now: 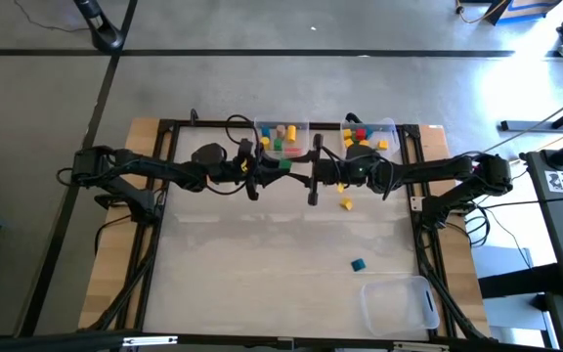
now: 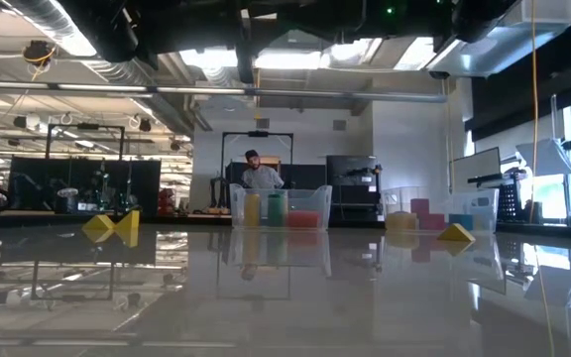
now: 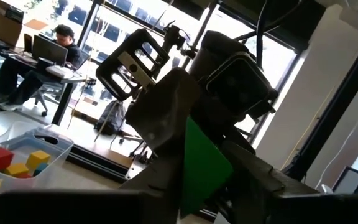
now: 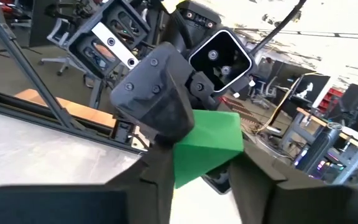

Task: Sort blocks by size
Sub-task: Put the green triangle block into the bottom transparent bin

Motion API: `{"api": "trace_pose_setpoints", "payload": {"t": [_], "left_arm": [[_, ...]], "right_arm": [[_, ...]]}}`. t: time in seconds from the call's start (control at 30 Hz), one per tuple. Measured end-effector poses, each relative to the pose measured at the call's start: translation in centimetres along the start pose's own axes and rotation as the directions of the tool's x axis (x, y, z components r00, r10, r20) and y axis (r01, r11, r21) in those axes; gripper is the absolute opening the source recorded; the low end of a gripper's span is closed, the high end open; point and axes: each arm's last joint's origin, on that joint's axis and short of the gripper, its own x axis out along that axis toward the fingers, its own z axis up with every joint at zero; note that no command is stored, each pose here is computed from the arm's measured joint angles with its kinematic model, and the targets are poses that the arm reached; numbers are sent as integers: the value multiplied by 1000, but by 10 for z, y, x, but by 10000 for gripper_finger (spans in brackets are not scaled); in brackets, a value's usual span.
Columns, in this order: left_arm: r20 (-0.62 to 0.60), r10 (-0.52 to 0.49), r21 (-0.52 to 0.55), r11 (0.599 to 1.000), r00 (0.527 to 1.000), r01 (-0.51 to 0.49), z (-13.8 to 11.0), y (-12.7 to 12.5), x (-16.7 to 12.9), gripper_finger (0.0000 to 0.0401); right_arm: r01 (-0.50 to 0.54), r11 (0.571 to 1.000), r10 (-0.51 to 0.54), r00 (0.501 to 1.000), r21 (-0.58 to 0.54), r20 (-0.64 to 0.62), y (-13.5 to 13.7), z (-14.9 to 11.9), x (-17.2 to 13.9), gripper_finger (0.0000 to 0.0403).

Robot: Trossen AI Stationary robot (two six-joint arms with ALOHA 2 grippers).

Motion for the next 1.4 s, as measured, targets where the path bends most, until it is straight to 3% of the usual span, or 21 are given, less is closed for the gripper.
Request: {"api": "trace_pose_setpoints", "payload": {"t": [0.13,0.4,0.63,1.03,1.23,1.4], "left_arm": [[-1,2,0,1000,1000,-2,0,0,0,138],[-38,-52,0,999,998,52,1,-2,-1,204],[-139,-19,98,995,990,33,9,-7,-13,211],[-310,202,220,966,929,-137,23,5,-44,210],[-385,296,256,944,874,-206,17,10,-51,210],[-391,336,279,931,857,-237,16,11,-53,210]], "right_arm": [[7,1000,-7,1000,5,-2,0,0,0,95],[12,1000,-12,1000,5,-9,0,0,0,92],[13,1000,-13,1000,3,-7,0,1,-1,92],[-45,999,46,998,26,-35,9,36,-31,83],[-167,967,198,968,194,-153,30,54,-65,83],[-239,861,369,901,449,-229,50,64,-96,83]]}}
